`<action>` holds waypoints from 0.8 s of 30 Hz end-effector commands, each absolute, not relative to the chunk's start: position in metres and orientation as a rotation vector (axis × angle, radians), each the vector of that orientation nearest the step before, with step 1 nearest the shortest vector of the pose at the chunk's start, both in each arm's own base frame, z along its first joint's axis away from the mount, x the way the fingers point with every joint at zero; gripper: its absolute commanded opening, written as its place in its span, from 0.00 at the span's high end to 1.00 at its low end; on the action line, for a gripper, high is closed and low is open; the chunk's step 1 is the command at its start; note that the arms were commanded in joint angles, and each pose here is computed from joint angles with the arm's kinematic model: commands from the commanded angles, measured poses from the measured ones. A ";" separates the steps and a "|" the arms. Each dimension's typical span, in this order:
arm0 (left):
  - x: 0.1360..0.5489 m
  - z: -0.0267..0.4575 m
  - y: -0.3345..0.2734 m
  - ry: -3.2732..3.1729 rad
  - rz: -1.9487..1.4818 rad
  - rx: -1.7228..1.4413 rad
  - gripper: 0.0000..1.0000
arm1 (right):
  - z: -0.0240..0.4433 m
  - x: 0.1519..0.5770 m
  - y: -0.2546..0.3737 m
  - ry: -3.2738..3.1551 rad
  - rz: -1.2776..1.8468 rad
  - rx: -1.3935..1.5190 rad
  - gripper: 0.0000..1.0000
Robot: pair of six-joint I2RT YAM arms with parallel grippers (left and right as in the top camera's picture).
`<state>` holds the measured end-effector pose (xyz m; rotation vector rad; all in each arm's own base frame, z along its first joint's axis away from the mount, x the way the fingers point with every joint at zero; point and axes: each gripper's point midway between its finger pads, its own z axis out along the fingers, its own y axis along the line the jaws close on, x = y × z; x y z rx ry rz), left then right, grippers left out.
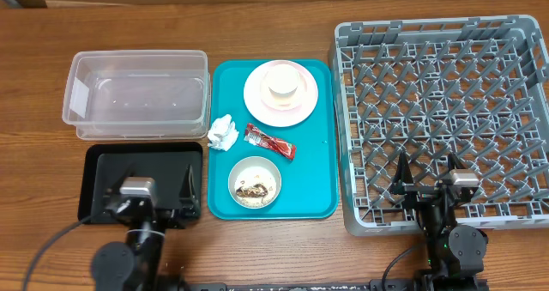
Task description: Sort waste into correct bins and load items into the dishwasher
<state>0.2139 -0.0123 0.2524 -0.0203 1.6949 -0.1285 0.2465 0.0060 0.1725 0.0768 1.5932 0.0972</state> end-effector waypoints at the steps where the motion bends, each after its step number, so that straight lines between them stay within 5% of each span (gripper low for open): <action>1: 0.211 0.291 -0.022 1.737 -0.182 0.015 0.00 | 0.171 0.246 0.004 1.587 0.094 0.088 0.00; 16: 0.248 0.346 -0.052 2.391 -0.415 0.033 0.00 | 0.171 0.246 0.004 1.587 0.094 0.088 0.00; 24: 0.286 0.334 -0.053 2.463 -0.430 0.020 0.00 | 0.171 0.246 0.004 1.587 0.094 0.087 0.00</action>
